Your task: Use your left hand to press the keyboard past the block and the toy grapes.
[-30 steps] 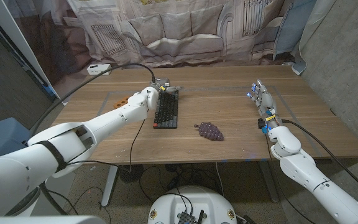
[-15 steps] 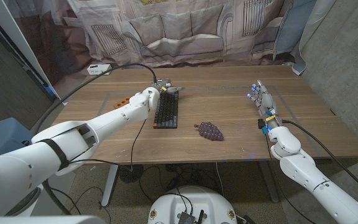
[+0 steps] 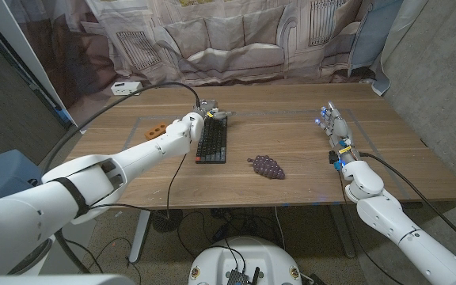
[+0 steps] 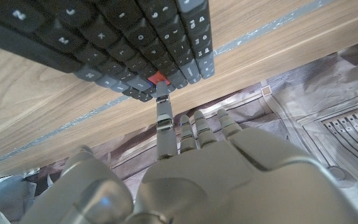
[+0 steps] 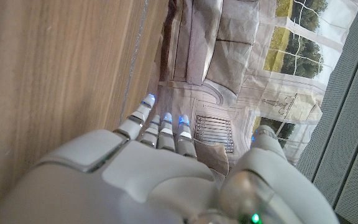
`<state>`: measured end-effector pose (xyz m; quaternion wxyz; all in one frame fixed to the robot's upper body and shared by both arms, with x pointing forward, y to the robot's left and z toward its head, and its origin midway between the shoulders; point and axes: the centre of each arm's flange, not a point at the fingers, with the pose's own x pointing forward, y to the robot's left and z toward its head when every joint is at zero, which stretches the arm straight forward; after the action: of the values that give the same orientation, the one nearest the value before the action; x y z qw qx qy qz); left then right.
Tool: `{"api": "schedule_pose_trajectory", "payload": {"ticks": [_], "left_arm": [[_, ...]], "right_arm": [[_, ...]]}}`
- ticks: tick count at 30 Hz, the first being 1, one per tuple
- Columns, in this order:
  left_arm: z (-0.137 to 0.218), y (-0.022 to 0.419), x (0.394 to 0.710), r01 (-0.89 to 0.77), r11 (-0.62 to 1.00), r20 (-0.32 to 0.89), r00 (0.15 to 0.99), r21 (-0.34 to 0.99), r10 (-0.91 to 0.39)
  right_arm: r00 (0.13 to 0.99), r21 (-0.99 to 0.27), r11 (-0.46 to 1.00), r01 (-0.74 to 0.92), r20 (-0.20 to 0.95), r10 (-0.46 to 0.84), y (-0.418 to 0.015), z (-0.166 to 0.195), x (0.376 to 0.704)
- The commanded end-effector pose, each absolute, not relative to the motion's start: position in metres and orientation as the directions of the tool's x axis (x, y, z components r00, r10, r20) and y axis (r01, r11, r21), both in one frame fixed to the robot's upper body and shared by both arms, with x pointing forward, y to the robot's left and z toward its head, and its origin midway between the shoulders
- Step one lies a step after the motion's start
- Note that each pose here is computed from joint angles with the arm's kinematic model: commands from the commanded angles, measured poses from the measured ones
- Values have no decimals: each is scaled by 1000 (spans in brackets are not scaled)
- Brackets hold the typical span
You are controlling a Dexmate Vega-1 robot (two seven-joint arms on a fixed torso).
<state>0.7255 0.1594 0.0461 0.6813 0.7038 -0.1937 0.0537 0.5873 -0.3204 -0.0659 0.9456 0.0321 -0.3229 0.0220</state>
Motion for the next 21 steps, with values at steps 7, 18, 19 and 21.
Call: {"api": "schedule_pose_trajectory", "payload": {"ticks": [7, 18, 19, 21], "left_arm": [[39, 162, 723, -336, 6, 331, 925, 942, -185], [45, 163, 716, -360, 15, 356, 916, 933, -185], [45, 163, 716, -362, 15, 358, 915, 932, -186], [46, 163, 715, -363, 16, 360, 914, 932, -186]], "right_arm": [[797, 51, 997, -65, 604, 21, -322, -69, 588], [795, 50, 997, -62, 606, 19, -323, -68, 587], [794, 47, 997, -61, 608, 20, -323, -68, 586], [793, 45, 997, -62, 609, 22, -323, -67, 586]]}}
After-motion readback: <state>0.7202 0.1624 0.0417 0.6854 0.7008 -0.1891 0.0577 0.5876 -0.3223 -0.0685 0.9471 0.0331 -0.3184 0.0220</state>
